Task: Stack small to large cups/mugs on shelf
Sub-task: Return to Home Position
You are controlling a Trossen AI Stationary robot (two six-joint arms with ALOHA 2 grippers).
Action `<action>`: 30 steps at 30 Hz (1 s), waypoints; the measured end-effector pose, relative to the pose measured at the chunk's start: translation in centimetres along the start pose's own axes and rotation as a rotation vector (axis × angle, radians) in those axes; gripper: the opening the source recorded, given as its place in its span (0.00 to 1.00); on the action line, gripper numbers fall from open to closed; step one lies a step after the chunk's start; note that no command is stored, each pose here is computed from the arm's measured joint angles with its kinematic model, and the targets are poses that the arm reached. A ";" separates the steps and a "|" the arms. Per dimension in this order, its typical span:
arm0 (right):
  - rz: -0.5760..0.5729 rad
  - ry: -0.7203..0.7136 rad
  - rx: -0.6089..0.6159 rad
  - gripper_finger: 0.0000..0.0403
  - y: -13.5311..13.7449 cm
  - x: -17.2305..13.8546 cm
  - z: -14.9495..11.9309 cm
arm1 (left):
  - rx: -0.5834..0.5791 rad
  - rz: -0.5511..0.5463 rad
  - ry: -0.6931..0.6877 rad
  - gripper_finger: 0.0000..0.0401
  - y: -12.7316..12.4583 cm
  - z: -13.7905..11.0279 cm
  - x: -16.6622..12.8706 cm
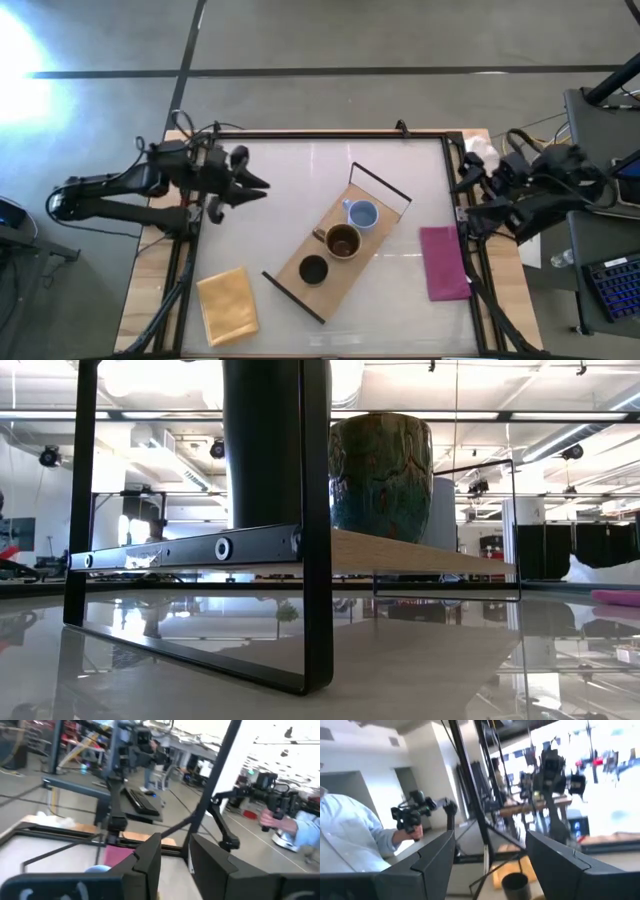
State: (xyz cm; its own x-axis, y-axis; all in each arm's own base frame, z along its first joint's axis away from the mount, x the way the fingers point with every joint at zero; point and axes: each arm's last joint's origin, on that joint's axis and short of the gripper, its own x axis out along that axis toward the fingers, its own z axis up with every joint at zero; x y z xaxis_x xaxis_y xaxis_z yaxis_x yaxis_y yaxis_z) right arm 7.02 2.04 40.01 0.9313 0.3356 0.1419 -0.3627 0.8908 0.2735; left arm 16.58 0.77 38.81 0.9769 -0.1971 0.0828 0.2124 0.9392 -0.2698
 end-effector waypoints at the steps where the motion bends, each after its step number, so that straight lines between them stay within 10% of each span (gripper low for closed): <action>1: 0.004 -0.017 -0.014 0.59 0.0 -0.5 -0.3 | 0.003 0.010 -0.008 0.22 0.1 -0.2 -0.6; 30: -0.040 -0.193 -0.014 0.59 -3.6 -3.0 -12.1 | -0.103 0.155 -0.118 0.22 2.6 -13.6 -7.7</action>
State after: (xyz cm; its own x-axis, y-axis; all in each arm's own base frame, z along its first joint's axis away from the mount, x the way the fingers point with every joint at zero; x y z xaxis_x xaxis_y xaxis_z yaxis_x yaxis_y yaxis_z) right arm 5.95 1.49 27.02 0.9205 0.2363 0.3112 -0.3239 0.9069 0.2695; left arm 9.94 0.94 24.39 0.9897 -0.0122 0.1430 0.0668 0.9210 -0.3838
